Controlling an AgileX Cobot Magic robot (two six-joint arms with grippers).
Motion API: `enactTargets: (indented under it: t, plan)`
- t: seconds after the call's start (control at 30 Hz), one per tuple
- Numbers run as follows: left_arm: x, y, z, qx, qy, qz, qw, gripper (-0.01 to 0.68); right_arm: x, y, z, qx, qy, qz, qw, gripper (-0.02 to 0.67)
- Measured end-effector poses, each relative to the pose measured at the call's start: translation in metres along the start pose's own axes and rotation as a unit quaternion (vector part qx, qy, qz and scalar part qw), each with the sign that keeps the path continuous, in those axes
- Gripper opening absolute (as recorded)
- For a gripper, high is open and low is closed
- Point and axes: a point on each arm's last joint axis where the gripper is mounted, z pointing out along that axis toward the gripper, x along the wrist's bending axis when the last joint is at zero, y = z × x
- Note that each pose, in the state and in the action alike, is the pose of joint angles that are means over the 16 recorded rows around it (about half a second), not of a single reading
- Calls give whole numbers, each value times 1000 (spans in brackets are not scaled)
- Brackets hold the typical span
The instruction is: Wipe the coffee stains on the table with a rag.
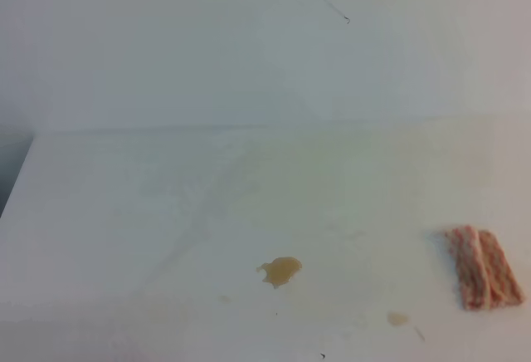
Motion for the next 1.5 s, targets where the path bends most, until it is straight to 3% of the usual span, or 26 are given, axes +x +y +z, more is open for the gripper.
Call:
enactTargets:
  t: [0.27, 0.53, 0.77, 0.97, 1.23, 1.43, 1.5]
  plan:
    - [0, 0, 0, 0, 0, 0, 1000, -3, 0, 46, 13, -26, -5, -1, 1000, -4]
    - [0, 0, 0, 0, 0, 0, 1000, -3, -4, 80, 42, 96, -35, 48, 994, -4]
    - [0, 0, 0, 0, 0, 0, 1000, -3, -4, 80, 77, 241, -50, 119, 962, -4]
    - [0, 0, 0, 0, 0, 0, 1000, -3, 1, 71, 102, 310, -41, 174, 934, -4]
    - [0, 0, 0, 0, 0, 0, 1000, -3, 8, 48, 124, 364, 5, 173, 915, -2]
    - [0, 0, 0, 0, 0, 0, 1000, -3, 16, 18, 137, 441, 65, 150, 883, 43]
    - [0, 0, 0, 0, 0, 0, 1000, -3, 19, 6, 141, 468, 85, 146, 867, 89]
